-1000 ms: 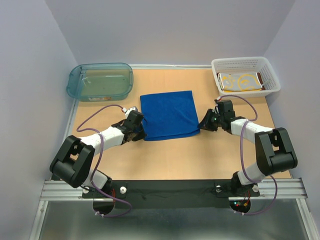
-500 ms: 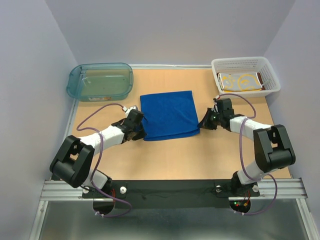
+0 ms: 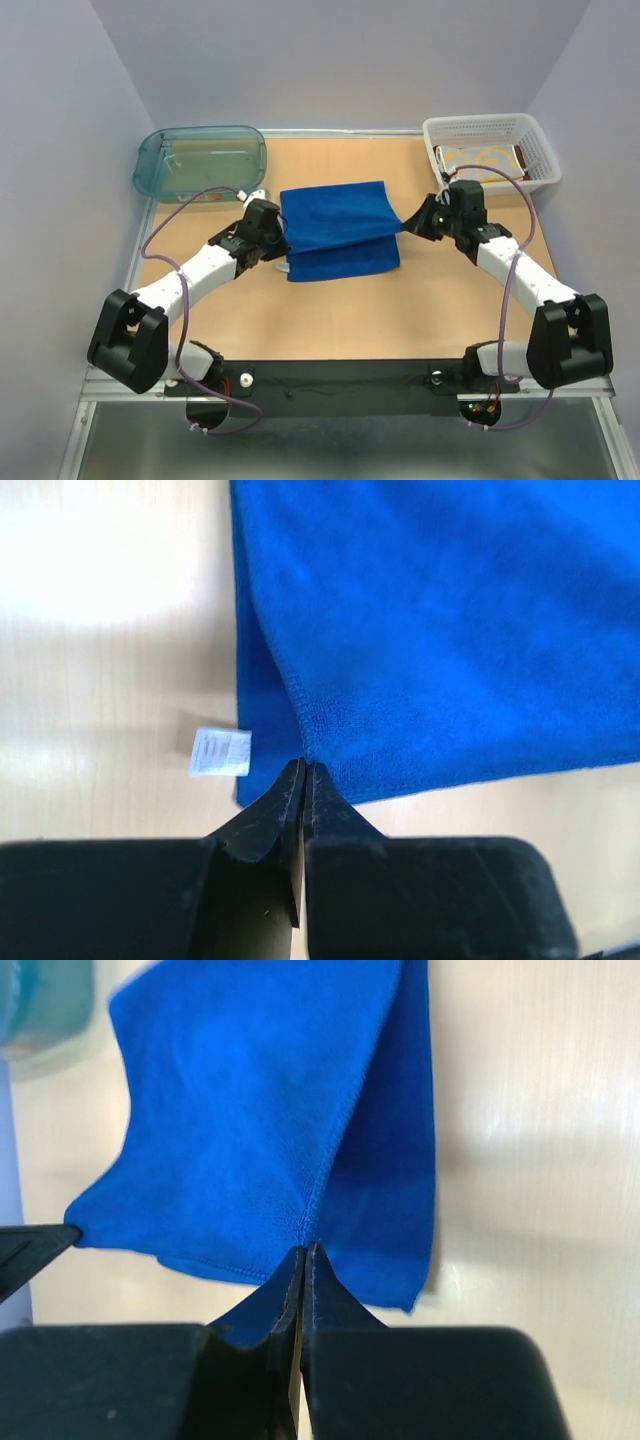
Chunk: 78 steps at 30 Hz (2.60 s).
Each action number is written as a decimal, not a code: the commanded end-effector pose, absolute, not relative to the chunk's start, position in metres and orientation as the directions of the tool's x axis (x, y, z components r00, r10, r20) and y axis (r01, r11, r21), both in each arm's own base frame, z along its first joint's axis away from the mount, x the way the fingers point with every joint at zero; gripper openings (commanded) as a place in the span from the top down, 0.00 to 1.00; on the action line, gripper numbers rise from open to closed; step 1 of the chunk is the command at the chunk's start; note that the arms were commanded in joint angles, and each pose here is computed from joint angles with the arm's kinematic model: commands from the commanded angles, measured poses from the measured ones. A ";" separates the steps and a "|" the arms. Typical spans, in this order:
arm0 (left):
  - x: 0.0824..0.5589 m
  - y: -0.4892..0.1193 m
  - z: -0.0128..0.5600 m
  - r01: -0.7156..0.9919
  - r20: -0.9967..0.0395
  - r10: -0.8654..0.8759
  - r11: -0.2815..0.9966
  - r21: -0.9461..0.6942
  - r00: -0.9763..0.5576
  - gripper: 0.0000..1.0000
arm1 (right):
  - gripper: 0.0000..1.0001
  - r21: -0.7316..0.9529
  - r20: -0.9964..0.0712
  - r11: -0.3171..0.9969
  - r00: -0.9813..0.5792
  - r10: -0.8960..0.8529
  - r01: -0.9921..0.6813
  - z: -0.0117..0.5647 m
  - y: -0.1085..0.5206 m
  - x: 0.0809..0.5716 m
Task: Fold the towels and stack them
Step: Fold the towel
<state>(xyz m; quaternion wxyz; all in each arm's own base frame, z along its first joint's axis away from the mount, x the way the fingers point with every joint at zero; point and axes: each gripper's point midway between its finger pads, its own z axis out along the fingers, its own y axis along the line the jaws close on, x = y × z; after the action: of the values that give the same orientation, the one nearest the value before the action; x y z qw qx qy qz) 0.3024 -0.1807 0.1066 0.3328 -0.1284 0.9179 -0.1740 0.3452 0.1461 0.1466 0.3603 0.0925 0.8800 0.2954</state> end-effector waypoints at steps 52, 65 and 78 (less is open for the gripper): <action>0.268 -0.204 0.025 -0.086 -0.413 -0.267 0.910 -0.406 -0.871 0.68 | 0.72 0.561 -0.348 0.828 -0.900 0.263 0.025 0.019 0.152 0.293; 0.232 -0.190 0.069 -0.056 -0.448 -0.315 0.864 -0.501 -0.837 0.55 | 0.69 0.597 -0.439 0.802 -0.833 0.335 0.008 0.073 0.139 0.280; 0.406 -0.198 0.160 0.047 -0.706 -0.366 0.870 -0.491 -0.607 0.62 | 0.68 0.665 -0.652 0.699 -0.660 0.372 -0.263 0.166 0.187 0.452</action>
<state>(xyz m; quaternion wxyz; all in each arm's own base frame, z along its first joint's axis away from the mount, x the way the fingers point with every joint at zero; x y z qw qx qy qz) 0.3610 -0.2028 0.1619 0.4054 -0.1091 0.8716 -0.2530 0.4058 0.1726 0.1430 0.3609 0.0484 0.8617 0.3534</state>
